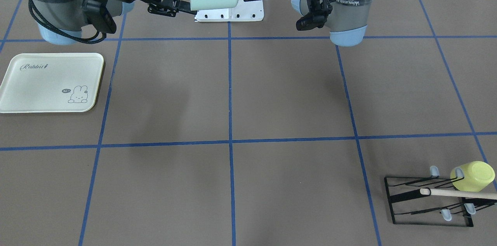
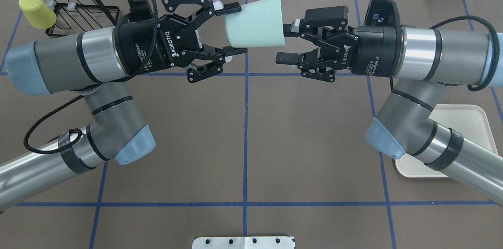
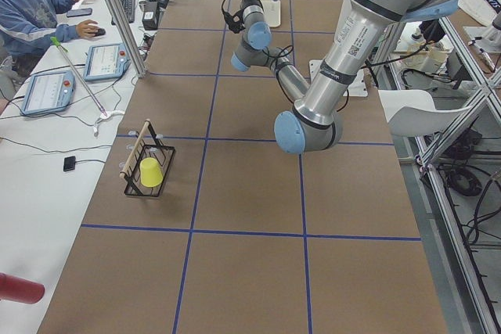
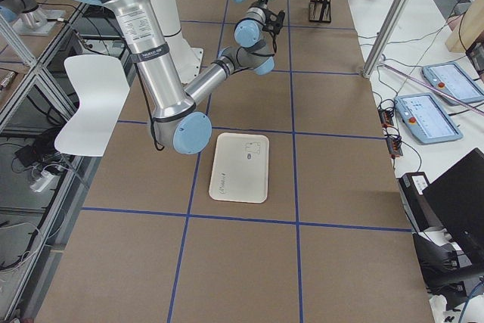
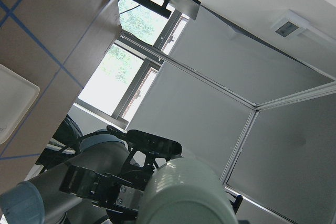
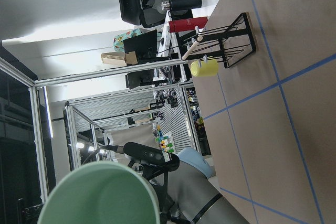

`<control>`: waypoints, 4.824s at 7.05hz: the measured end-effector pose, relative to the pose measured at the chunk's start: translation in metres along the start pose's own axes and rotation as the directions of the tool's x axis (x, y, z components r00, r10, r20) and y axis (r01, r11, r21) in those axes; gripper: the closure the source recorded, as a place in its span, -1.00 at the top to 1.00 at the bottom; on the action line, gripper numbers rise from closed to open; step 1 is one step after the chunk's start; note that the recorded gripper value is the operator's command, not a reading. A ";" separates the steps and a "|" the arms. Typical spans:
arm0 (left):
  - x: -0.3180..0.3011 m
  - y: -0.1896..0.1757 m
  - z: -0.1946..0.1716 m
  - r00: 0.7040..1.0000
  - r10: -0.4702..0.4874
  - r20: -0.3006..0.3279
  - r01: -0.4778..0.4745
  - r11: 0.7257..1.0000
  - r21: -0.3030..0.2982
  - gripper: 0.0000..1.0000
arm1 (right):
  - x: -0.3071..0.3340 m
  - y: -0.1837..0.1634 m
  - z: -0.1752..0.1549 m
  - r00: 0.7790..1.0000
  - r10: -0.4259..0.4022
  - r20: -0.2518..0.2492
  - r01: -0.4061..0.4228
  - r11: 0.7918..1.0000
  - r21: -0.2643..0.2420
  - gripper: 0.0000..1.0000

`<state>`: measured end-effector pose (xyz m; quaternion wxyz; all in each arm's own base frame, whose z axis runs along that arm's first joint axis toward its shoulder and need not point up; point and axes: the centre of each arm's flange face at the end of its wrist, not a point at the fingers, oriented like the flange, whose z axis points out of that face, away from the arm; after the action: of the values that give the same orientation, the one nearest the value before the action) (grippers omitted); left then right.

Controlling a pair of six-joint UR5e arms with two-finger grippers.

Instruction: Left arm grabs green cup and hands to right arm on tray

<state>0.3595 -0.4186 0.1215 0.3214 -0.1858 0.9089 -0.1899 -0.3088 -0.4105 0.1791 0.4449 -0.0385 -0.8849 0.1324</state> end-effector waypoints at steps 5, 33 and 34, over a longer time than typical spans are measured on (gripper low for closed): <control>-0.010 0.002 0.003 1.000 -0.012 0.009 0.012 1.000 -0.007 -0.87 | -0.004 0.005 -0.002 1.000 -0.010 0.020 0.010 1.000 -0.014 -0.53; 0.013 -0.113 -0.119 0.271 0.210 0.939 -0.723 0.689 0.054 0.99 | 0.215 -0.107 -0.402 0.219 -0.200 -0.955 0.233 0.961 -0.148 -1.00; 0.019 -0.102 -0.128 0.154 0.187 0.970 -0.722 0.692 -0.019 0.99 | 0.223 -0.104 -0.391 0.211 -0.221 -0.952 0.211 0.961 -0.177 -1.00</control>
<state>0.2838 -0.4861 0.2514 0.8531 0.1190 0.4874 -0.1436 -0.1257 -0.3913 0.6028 0.9065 0.0101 -0.4219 0.0140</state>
